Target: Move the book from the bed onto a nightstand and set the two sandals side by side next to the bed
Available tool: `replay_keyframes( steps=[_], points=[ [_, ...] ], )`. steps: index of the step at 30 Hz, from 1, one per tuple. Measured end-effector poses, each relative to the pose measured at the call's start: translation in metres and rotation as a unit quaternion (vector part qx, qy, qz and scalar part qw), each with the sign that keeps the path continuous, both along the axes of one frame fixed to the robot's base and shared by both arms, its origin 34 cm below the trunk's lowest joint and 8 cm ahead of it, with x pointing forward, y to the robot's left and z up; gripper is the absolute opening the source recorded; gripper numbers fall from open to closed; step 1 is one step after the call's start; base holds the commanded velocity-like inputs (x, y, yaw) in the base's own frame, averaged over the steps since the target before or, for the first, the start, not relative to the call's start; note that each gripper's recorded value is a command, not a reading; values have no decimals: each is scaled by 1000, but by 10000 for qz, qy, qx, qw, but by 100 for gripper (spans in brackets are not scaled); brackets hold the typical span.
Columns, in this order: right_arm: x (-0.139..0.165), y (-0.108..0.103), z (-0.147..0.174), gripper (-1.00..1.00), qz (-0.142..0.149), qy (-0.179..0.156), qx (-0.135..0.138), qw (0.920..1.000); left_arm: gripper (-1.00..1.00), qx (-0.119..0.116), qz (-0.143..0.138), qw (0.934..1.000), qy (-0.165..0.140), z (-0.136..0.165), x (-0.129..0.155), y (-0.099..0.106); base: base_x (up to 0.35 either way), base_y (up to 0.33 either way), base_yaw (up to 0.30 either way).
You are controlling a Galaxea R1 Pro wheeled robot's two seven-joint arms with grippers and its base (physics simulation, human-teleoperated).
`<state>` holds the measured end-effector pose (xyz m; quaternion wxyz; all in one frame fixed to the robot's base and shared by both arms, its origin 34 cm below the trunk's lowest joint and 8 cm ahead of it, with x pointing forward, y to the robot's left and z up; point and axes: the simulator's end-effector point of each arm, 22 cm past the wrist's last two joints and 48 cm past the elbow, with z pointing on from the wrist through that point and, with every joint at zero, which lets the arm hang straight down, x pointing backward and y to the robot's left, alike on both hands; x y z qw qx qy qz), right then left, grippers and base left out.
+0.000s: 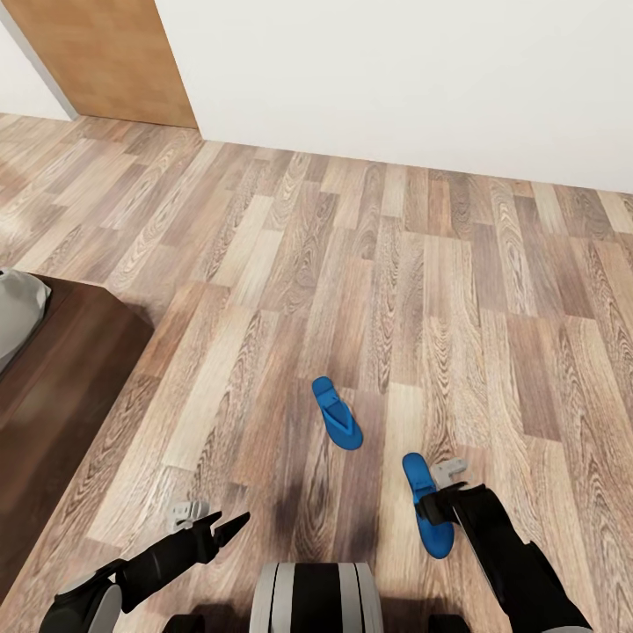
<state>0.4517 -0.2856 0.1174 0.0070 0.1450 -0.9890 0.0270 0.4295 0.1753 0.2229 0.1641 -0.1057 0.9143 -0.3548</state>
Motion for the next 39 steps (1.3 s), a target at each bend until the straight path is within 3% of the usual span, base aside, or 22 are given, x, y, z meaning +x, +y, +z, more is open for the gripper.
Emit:
replay_keyframes(
  steps=[4, 10, 18, 28, 39],
  points=[
    [14, 6, 1, 100, 79, -288, 123, 9995, 100, 0, 0, 10000, 0, 0, 0, 0, 0, 0, 0],
    [22, 9, 2, 100, 116, -458, 202, 9987, 100, -1, 1, 10000, 0, 0, 0, 0, 0, 0, 0],
    [17, 13, -3, 100, 141, -454, 236, 9986, 100, -1, 0, 10000, 3, 0, 0, 0, 0, 0, 0],
    [-16, 21, -36, 100, 376, -553, 515, 9964, 100, -3, 2, 10000, 0, 0, 0, 0, 0, 0, 0],
    [-19, 21, -39, 100, 403, -579, 552, 9960, 100, 5, 8, 10000, -14, 0, 0, 0, 0, 0, 0]
  ],
)
